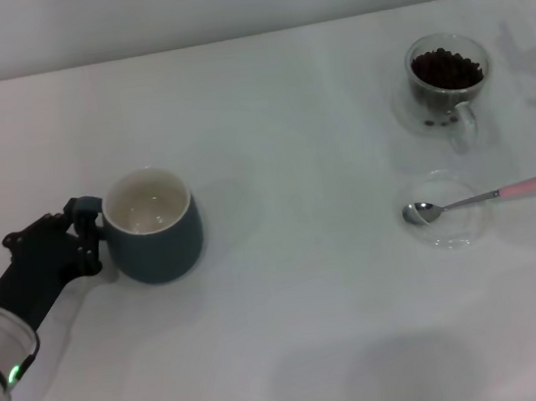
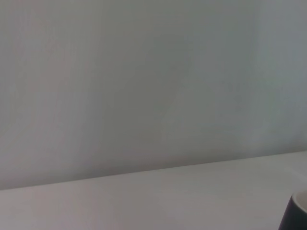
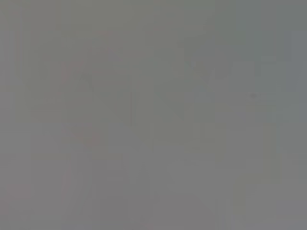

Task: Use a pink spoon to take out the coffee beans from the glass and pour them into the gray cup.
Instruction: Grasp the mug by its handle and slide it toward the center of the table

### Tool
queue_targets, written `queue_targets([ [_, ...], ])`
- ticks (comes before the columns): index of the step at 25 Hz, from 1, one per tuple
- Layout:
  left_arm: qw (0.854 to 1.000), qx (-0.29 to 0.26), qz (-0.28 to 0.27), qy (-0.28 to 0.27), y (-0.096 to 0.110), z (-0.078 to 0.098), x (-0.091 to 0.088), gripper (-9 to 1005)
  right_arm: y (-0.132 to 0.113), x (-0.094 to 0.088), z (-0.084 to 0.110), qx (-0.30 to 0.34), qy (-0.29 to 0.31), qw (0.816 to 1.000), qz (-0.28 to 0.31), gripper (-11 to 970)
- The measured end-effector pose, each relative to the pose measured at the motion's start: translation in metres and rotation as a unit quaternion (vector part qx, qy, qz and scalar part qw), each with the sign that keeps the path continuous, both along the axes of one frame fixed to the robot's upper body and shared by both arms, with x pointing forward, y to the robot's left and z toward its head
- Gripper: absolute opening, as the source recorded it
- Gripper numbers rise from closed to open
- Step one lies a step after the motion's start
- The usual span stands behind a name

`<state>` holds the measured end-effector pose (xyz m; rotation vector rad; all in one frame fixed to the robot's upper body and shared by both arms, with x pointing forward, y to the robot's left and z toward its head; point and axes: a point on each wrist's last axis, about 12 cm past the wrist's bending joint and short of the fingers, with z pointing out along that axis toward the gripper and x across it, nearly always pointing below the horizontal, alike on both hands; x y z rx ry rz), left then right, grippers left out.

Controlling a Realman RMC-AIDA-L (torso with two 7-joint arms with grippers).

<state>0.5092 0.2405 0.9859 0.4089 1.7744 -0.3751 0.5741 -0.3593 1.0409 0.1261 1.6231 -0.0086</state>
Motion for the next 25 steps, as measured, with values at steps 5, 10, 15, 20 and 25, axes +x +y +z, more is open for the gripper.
queue_targets([
  [5,1.000,0.006,-0.019,0.000,-0.011,0.004,0.010,130,0.006,0.003,0.001,0.004,-0.004,1.000,0.007,766],
  [10,0.999,0.006,-0.041,-0.004,-0.021,0.007,0.012,127,0.008,0.005,0.002,0.007,-0.004,1.000,0.010,766],
  [15,0.998,0.006,-0.058,-0.006,-0.028,0.008,0.012,127,0.012,0.008,0.003,0.008,-0.008,1.000,0.016,766],
  [20,0.997,0.003,-0.076,-0.006,-0.036,0.008,0.010,127,0.015,0.009,0.005,0.006,-0.011,1.000,0.022,766],
  [25,0.997,0.016,-0.078,0.011,-0.038,0.004,0.008,126,0.015,0.010,0.006,0.006,-0.012,1.000,0.023,766],
])
